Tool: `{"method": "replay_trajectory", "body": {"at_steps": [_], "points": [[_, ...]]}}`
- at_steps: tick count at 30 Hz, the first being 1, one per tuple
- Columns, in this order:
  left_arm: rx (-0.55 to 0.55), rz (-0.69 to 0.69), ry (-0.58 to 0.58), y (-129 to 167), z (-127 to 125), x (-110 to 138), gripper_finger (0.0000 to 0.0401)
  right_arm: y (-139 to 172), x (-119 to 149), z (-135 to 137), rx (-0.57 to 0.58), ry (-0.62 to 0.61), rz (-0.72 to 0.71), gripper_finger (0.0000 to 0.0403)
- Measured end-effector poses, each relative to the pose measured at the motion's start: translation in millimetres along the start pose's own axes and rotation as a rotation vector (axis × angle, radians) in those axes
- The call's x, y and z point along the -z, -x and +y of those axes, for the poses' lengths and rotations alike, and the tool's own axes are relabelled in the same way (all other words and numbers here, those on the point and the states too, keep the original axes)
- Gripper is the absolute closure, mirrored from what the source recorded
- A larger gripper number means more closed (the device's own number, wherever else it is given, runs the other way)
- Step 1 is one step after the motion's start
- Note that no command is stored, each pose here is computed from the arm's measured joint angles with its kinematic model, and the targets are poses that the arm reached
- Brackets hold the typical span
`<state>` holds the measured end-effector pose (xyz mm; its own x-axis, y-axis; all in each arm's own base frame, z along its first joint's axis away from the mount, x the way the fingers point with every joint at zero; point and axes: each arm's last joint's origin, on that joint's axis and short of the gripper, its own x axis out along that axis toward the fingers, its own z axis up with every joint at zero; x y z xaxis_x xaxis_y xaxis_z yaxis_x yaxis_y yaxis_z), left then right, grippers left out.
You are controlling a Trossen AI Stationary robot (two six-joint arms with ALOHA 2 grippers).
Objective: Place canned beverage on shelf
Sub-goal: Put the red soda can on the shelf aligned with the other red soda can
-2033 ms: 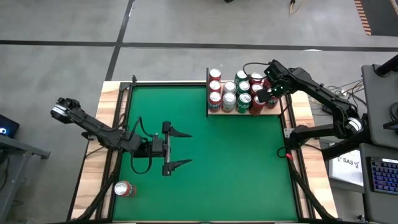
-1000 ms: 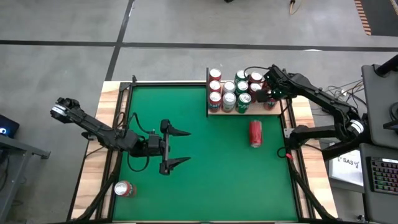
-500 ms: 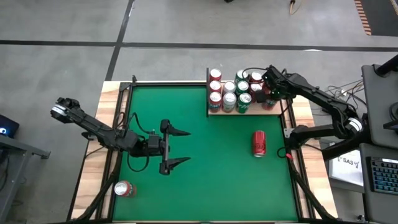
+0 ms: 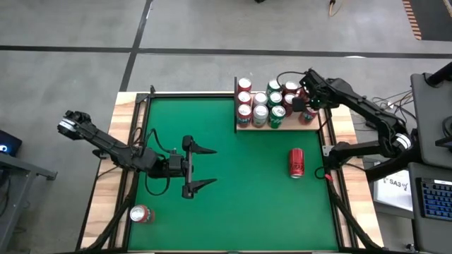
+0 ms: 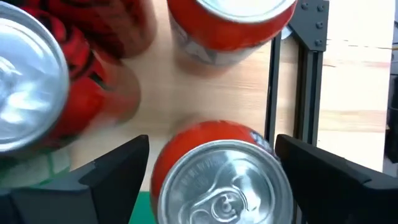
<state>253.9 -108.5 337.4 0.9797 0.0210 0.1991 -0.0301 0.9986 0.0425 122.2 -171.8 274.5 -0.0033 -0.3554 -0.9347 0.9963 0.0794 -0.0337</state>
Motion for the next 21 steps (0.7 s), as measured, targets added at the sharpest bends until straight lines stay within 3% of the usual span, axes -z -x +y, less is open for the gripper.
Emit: {"method": "replay_trajectory", "body": {"at_steps": [8, 12, 17, 21], "points": [[-0.001, 0.005, -0.055, 0, 0, 1, 0.0021, 12, -3, -1, -0.024, -0.018, -0.038, 0.0067], [-0.049, 0.009, -0.074, 0, 4, -1, 0.0021, 25, -4, -2, -0.027, -0.022, -0.128, 0.0067], [-0.11, 0.006, -0.053, -1, 13, -3, 0.0025, 55, 1, -1, -0.134, 0.005, -0.288, 0.0067], [-0.13, 0.037, -0.076, -4, 21, 1, 0.0045, 84, 8, 5, -0.261, 0.109, -0.402, 0.0067]]}}
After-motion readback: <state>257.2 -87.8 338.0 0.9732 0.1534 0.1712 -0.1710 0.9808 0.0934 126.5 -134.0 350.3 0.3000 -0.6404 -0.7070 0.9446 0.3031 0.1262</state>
